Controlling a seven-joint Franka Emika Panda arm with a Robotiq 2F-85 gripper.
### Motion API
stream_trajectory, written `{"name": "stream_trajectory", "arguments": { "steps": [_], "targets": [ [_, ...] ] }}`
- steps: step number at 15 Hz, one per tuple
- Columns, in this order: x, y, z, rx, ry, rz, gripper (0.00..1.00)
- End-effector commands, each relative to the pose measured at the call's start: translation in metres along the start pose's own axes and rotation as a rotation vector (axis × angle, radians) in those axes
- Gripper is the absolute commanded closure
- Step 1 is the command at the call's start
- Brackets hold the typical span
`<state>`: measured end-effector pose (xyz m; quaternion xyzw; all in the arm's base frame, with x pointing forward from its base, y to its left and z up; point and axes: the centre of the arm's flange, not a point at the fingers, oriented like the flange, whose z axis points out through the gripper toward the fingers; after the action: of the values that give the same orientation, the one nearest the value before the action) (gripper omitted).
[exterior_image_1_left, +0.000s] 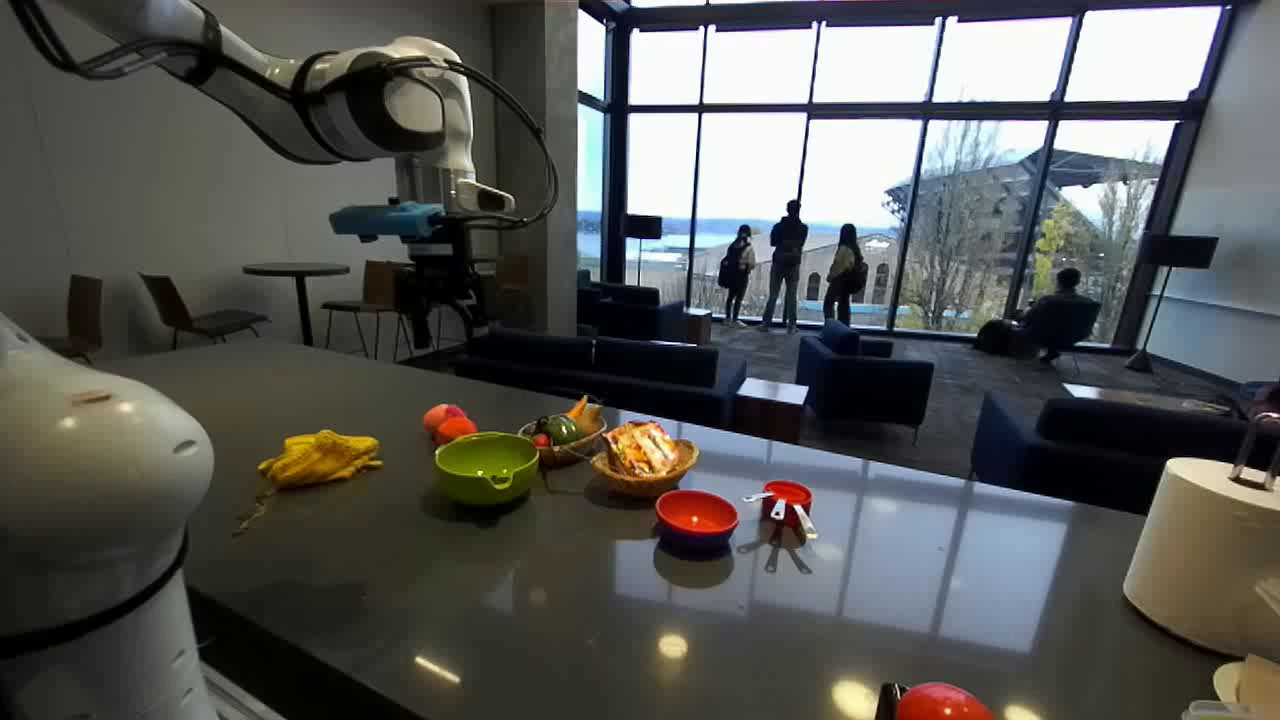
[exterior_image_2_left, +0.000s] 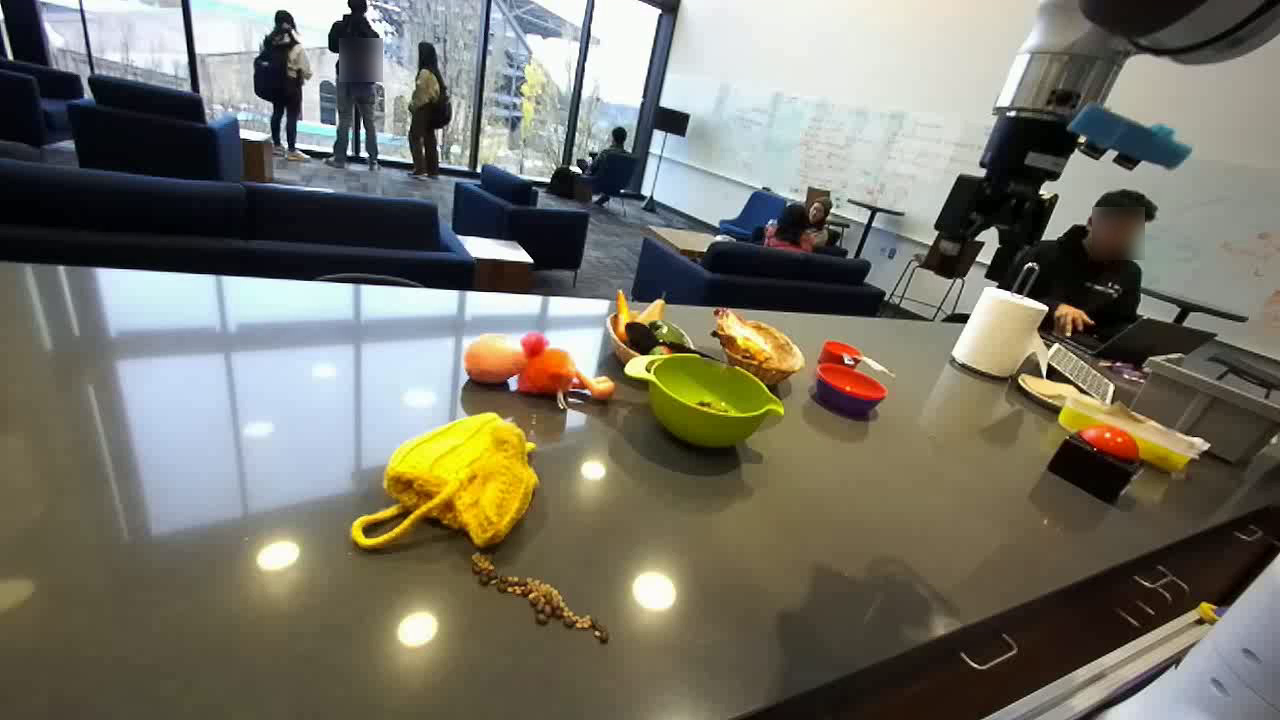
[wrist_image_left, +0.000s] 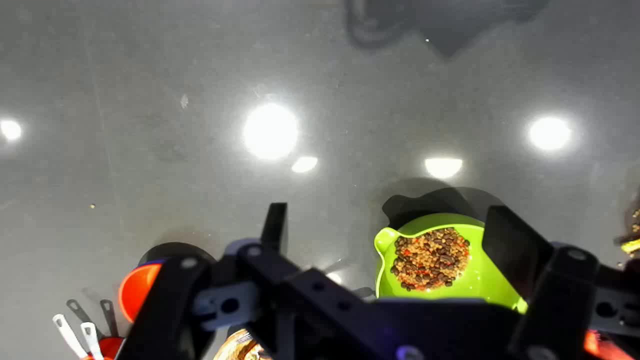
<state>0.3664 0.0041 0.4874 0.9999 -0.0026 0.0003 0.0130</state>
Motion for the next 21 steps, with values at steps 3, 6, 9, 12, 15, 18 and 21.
{"name": "stream_trajectory", "arguments": {
  "steps": [3, 6, 9, 12, 15, 18, 21],
  "targets": [
    [0.0, 0.0, 0.0, 0.0, 0.0, 0.0, 0.0],
    [0.0, 0.0, 0.0, 0.0, 0.0, 0.0, 0.0],
    [0.001, -0.001, 0.001, 0.002, -0.005, -0.006, 0.0],
    [0.008, -0.016, 0.011, 0.008, -0.032, -0.062, 0.0],
    [0.014, -0.035, 0.023, 0.013, -0.064, -0.118, 0.0],
    [0.019, -0.053, 0.035, 0.014, -0.095, -0.172, 0.0],
    [0.024, -0.069, 0.045, 0.021, -0.116, -0.233, 0.0]
  ]
}}
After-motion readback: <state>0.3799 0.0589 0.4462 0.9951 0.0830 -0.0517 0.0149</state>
